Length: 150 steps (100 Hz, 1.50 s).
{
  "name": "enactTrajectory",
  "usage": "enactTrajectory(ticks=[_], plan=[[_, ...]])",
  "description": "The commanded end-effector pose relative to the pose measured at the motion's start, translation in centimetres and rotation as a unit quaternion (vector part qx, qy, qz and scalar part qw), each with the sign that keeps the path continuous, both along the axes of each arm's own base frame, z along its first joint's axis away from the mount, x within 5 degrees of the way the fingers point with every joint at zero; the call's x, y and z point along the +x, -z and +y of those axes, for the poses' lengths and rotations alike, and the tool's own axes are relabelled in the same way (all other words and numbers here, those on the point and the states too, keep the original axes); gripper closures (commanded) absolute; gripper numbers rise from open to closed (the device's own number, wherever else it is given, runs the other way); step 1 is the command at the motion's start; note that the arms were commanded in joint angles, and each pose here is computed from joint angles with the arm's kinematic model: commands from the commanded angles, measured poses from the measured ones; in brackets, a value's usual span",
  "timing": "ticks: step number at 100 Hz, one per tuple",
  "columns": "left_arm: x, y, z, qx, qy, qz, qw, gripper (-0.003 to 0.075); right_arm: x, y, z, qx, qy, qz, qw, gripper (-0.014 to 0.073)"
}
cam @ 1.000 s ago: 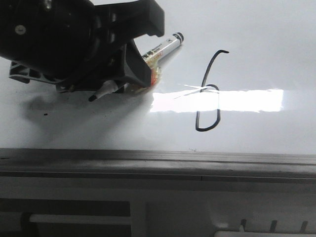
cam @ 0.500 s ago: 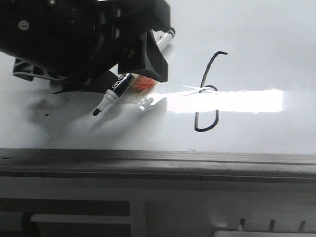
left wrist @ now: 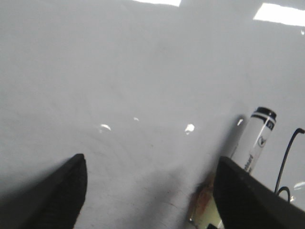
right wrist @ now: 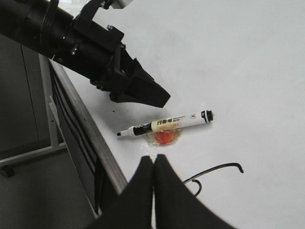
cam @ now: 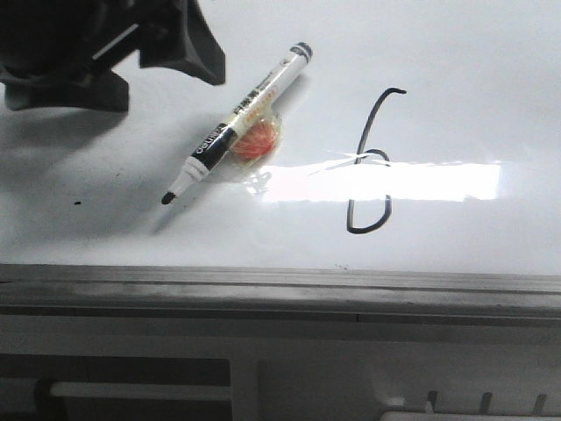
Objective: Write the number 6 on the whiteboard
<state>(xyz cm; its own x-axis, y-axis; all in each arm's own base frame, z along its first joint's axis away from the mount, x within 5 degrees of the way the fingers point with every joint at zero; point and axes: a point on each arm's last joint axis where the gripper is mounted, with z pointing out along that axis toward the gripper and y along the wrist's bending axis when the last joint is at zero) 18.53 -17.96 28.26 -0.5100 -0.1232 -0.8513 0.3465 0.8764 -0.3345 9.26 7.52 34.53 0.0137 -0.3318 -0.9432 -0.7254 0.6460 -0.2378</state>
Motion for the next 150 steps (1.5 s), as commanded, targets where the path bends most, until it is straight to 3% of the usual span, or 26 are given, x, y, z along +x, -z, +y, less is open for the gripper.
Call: enactTrajectory(ticks=[1, 13, 29, 45, 67, 139, 150], plan=[[-0.7, -3.1, 1.2, -0.016, 0.004, -0.056, 0.998, 0.0279, -0.4, -1.7, -0.5, 0.040, 0.023, -0.036, 0.998, 0.0659], [-2.1, -5.1, 2.8, -0.005, 0.024, -0.114, 0.993, 0.0442, -1.6, -2.3, -1.1, 0.051, 0.025, -0.065, 0.996, 0.0659], [-4.6, -5.6, 5.6, 0.007, 0.036, -0.163, 0.986, 0.0740, -3.4, -1.8, -2.4, 0.052, 0.055, -0.124, 0.989, 0.0659], [-6.8, -3.4, 8.0, -0.001, 0.044, -0.164, 0.985, 0.0739, -4.7, 1.0, -4.0, 0.119, 0.112, -0.145, 0.976, 0.0659], [-8.8, -0.3, 9.9, -0.005, 0.065, -0.159, 0.985, 0.0739, -6.2, 4.4, -4.7, 0.128, 0.116, -0.160, 0.972, 0.0659], [-9.3, 2.5, 10.5, 0.019, 0.068, -0.136, 0.988, 0.0739, -6.4, 4.7, -4.8, 0.131, 0.114, -0.163, 0.971, 0.0659], [-9.5, 3.2, 11.4, 0.023, 0.044, -0.142, 0.989, 0.0739, -6.4, 4.7, -4.8, 0.131, 0.114, -0.163, 0.971, 0.0659]])
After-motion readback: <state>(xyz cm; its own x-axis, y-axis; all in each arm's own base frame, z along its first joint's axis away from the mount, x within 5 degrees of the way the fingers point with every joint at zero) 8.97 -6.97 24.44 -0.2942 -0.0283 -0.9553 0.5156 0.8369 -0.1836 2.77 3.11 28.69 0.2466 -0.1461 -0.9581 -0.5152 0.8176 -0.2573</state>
